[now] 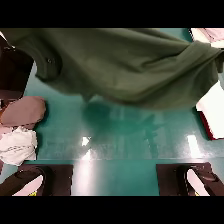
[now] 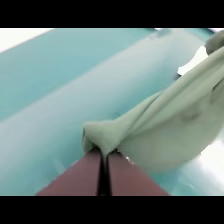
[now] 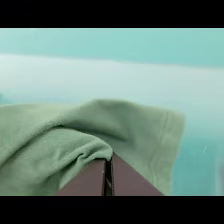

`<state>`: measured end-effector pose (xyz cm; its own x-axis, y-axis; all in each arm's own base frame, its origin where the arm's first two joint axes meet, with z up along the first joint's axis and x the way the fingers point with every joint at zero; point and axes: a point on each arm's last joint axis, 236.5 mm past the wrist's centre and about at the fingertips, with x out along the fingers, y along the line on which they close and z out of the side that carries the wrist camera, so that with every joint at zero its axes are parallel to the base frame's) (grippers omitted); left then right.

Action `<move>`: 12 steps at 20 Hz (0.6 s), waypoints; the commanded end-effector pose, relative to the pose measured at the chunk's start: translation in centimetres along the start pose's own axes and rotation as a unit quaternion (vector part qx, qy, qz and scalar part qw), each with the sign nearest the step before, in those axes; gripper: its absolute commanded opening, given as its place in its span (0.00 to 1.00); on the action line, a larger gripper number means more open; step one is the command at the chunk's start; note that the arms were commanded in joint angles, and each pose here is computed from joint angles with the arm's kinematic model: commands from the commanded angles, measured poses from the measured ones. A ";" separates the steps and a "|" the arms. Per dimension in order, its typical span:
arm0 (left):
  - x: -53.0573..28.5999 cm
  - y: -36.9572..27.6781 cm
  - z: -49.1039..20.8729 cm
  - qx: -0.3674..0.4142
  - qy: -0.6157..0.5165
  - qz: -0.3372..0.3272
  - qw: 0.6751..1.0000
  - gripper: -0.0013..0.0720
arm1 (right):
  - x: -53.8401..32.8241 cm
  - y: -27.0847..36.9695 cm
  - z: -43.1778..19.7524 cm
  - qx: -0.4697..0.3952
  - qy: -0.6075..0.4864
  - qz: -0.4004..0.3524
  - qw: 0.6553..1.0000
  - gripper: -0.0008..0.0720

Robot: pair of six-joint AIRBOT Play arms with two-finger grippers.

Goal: Fold the shirts.

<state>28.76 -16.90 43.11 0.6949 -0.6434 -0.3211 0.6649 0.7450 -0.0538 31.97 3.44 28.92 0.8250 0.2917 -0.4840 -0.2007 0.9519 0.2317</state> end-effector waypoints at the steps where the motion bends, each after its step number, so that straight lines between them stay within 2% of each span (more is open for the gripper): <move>1: 2.9 1.1 -3.2 -0.035 0.045 -0.012 0.998 0.05 | 0.8 0.8 -4.1 0.041 0.096 0.030 0.994 0.03; 4: 9.7 4.7 -9.6 -0.098 0.133 -0.021 0.986 0.05 | 4.7 -1.1 -7.7 0.088 0.198 0.044 0.975 0.03; 7: 17.6 9.1 -16.2 -0.159 0.200 -0.022 0.967 0.05 | 10.2 -4.4 -9.9 0.133 0.248 0.039 0.959 0.03; 12: 27.1 16.0 -20.8 -0.230 0.164 0.029 0.959 0.05 | 18.2 -8.4 -12.8 0.181 0.269 0.025 0.945 0.04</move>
<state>47.72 -18.81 17.92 0.5003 -0.5866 -0.6369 0.4688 0.8019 -0.3704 39.01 2.53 11.28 0.4284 0.4339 -0.7926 -0.0115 0.8797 0.4753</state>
